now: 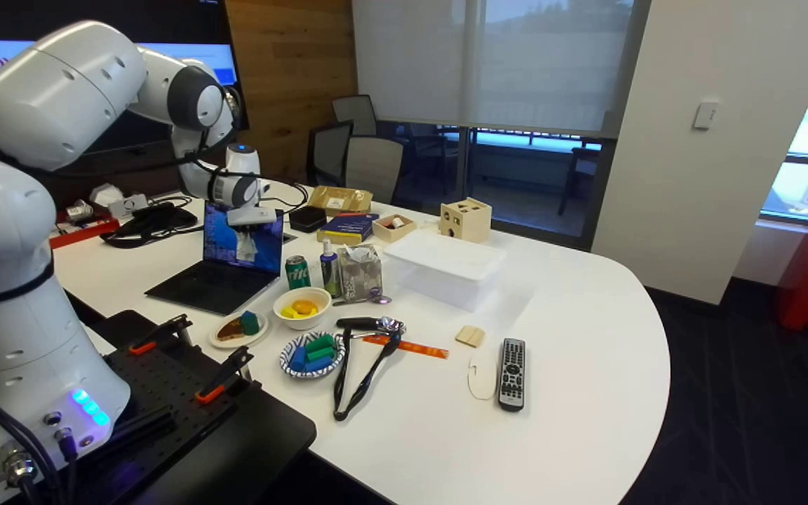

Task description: Use the white napkin to wipe the laptop screen.

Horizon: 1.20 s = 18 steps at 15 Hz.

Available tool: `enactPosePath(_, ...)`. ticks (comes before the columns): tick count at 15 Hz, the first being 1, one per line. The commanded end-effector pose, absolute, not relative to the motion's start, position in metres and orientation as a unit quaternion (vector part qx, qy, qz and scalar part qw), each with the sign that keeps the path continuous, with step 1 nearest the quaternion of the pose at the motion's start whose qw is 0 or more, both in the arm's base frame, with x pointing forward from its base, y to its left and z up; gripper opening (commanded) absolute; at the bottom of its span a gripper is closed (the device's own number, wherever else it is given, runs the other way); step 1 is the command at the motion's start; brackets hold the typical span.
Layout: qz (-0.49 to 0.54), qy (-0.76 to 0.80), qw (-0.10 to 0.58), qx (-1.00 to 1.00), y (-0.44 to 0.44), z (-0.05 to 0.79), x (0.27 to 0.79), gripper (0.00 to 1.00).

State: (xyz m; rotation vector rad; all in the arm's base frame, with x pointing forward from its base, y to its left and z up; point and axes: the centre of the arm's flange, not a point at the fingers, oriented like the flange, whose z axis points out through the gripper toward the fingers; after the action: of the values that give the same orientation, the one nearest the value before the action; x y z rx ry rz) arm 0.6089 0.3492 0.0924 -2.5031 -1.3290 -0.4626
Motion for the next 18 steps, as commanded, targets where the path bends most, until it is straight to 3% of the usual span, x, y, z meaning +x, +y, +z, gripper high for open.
enactPosePath(1,-0.182,-0.43,0.109,-0.878,0.327,0.095,0.625,0.0)
enactPosePath(9,-0.151,-0.386,0.086,-0.906,0.299,0.074,0.631,0.0)
enactPosePath(18,-0.143,-0.429,0.12,-0.884,0.324,0.071,0.613,0.0)
